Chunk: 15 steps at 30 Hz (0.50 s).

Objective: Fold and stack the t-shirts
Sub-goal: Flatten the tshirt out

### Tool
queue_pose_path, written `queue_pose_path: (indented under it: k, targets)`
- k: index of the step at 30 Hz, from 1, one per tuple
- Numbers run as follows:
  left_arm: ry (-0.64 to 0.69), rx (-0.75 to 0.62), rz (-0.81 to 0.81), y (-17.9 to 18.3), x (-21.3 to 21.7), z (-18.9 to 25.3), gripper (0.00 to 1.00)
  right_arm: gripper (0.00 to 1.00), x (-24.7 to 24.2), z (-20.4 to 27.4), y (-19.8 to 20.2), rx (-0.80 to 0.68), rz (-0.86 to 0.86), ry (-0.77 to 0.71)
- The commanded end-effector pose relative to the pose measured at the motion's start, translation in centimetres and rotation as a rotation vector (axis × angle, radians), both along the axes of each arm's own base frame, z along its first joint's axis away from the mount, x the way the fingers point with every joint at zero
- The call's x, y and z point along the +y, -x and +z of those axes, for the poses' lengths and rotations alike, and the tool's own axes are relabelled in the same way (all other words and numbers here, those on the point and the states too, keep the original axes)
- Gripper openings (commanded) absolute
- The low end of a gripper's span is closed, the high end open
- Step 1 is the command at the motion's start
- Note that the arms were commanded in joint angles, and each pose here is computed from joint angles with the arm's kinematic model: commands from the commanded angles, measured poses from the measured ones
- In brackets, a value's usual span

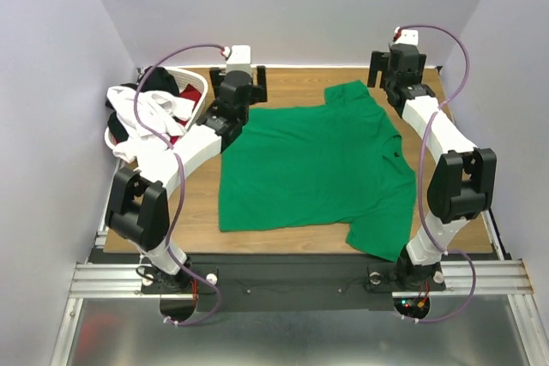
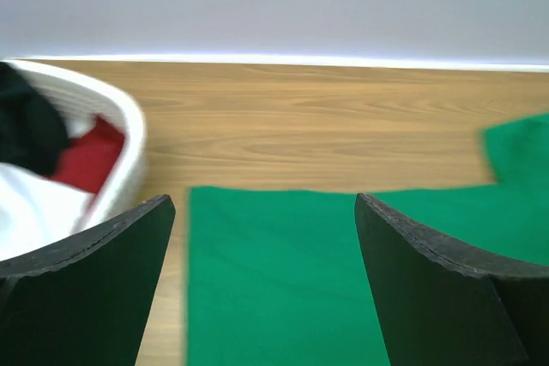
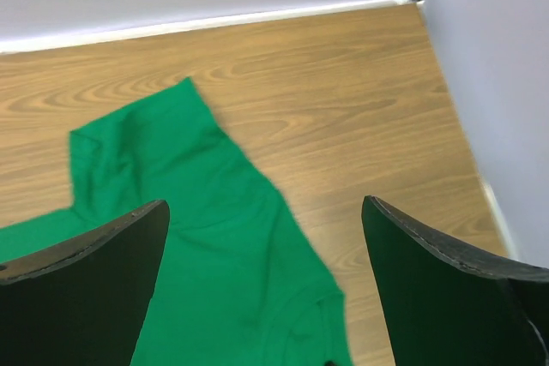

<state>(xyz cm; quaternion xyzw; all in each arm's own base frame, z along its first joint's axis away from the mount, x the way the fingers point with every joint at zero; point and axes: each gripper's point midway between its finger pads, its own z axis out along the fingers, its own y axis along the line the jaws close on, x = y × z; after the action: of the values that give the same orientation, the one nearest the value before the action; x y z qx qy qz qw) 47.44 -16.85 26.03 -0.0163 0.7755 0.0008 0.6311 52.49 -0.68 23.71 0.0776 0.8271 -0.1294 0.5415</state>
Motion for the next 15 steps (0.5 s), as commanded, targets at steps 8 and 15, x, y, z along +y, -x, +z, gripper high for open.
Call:
queue_pose_path:
  k: [8, 15]
  targets:
    - [0.138, 0.218, -0.193, 2.8, -7.4, -12.0, 0.99, 1.0, 5.4, -9.0, 4.3, 0.143, 0.171, -0.288]
    - [0.154, 0.282, -0.2, 1.4, -7.3, -15.4, 0.99, 1.0, 5.2, -13.8, 4.6, 0.25, 0.137, -0.298]
